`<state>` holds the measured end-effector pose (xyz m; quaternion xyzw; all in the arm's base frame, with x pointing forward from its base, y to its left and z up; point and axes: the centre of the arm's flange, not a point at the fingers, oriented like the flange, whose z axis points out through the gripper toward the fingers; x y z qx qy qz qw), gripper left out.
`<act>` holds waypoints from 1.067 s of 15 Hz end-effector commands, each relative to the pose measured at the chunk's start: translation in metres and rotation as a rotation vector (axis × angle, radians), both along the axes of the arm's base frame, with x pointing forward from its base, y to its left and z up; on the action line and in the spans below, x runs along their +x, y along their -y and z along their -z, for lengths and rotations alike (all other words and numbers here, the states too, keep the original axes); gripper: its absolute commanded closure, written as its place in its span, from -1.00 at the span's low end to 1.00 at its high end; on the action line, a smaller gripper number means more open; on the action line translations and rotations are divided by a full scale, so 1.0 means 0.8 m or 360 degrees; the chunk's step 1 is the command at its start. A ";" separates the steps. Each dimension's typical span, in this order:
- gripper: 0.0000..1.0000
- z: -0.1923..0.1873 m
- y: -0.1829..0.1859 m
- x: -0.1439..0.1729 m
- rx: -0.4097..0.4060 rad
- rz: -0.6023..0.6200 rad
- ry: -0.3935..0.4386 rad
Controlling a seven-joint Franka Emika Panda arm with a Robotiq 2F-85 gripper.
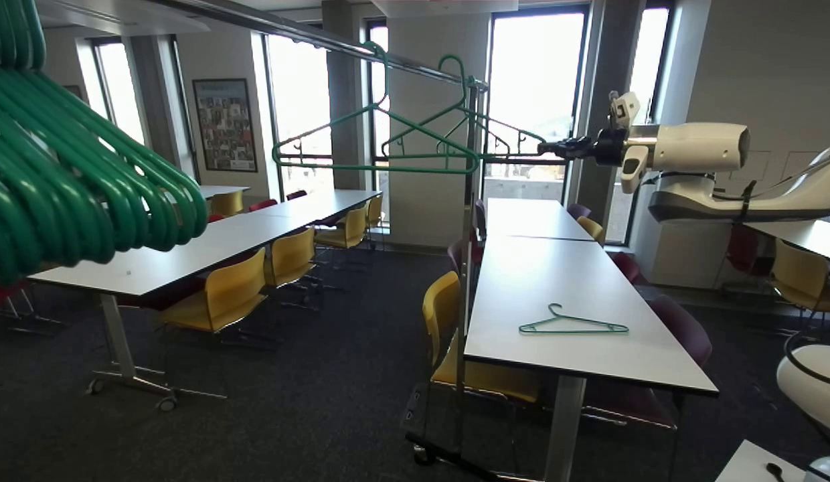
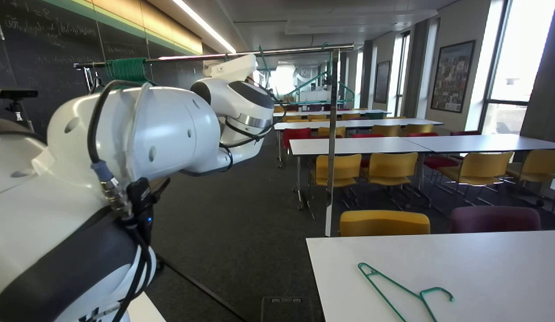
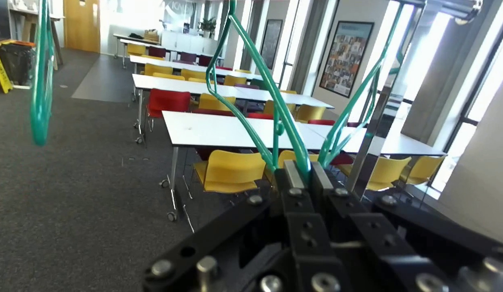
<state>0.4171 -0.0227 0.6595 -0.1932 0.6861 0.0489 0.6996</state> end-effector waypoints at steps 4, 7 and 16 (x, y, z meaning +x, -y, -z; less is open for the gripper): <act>0.96 0.062 -0.001 -0.044 -0.0033 0.0027 -0.0226; 0.96 0.105 -0.006 -0.052 -0.0157 0.0050 -0.0371; 0.96 0.162 -0.032 -0.050 -0.0780 0.0405 -0.0760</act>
